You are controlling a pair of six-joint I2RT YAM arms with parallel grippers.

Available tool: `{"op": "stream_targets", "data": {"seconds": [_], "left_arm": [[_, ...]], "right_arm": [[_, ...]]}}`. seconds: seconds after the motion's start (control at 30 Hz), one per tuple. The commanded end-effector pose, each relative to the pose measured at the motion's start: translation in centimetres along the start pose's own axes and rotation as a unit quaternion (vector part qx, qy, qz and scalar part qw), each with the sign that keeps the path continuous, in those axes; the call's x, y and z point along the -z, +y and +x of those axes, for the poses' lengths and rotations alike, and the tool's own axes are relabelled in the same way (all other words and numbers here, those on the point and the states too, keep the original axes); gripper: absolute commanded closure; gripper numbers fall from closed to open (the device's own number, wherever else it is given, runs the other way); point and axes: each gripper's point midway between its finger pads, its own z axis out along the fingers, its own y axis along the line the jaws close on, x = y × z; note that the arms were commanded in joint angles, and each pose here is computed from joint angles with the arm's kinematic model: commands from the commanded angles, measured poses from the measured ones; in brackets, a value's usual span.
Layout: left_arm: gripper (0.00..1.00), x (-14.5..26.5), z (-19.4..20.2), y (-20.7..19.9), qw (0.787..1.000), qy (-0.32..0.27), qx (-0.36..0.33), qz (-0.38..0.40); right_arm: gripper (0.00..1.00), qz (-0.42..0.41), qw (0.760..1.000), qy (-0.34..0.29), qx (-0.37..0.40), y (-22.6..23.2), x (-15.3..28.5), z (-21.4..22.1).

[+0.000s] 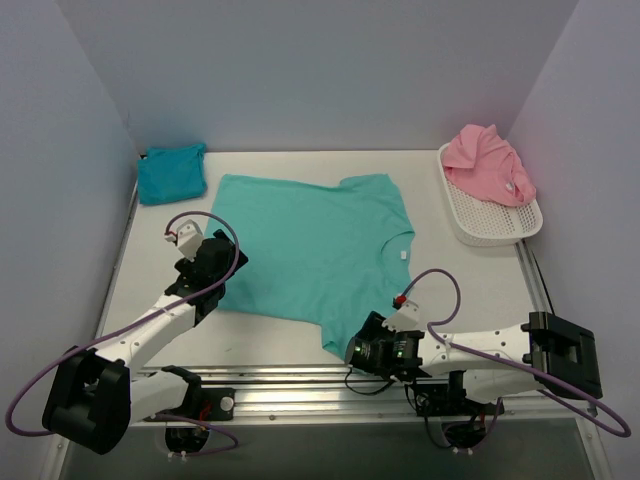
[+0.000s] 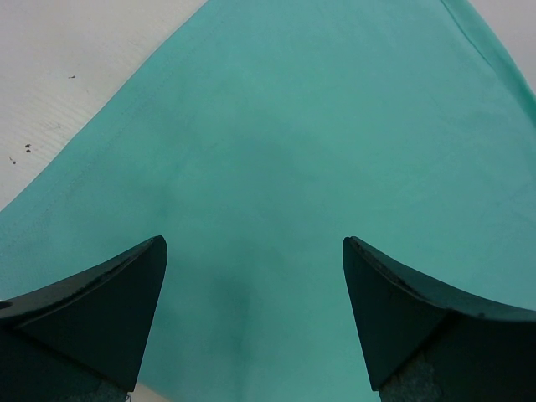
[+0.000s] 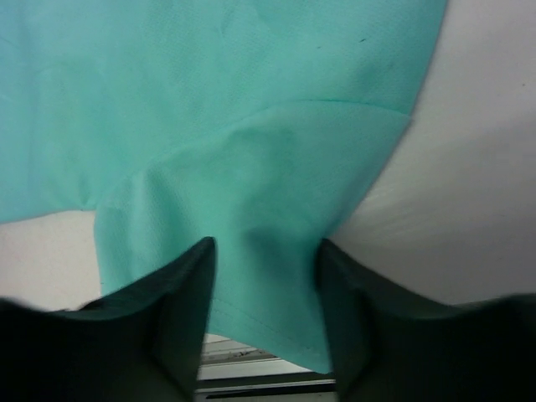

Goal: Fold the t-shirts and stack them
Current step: Move the tshirt to the center of the board

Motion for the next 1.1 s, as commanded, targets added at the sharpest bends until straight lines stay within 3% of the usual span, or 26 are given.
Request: {"op": "stream_targets", "data": {"seconds": [0.0, 0.03, 0.1, 0.43, 0.63, 0.8, 1.07], "left_arm": [[0.06, 0.2, -0.9, -0.5, 1.000, -0.018, 0.016, 0.008], [0.06, 0.2, -0.8, -0.4, 1.000, -0.017, 0.016, 0.007], [0.05, 0.4, -0.8, -0.2, 1.000, -0.017, 0.016, 0.005], [0.03, 2.1, -0.2, 2.3, 0.999, -0.003, 0.036, -0.041], [0.02, 3.8, 0.6, 3.5, 0.999, 0.003, 0.045, -0.029], [0.02, 4.2, 2.8, 4.1, 0.997, 0.058, 0.003, -0.042], [0.01, 4.5, 7.4, 5.4, 0.984, 0.137, -0.045, -0.101]], "right_arm": [[0.61, 0.027, 1.000, -0.011, 0.008, -1.7, 0.0, -0.5], [0.81, 0.028, 1.000, -0.012, 0.006, -1.8, 0.1, -0.6], [1.00, 0.031, 0.999, -0.012, 0.002, -2.1, 0.3, -0.9], [1.00, 0.040, 0.999, -0.026, 0.003, -3.7, 1.5, -2.7], [1.00, 0.015, 0.998, -0.060, -0.020, -4.1, 2.7, -5.4], [1.00, -0.020, 0.992, -0.121, -0.040, -2.4, 3.9, -8.8], [1.00, -0.022, 0.987, -0.160, -0.017, -0.4, 4.1, -10.0]]}}
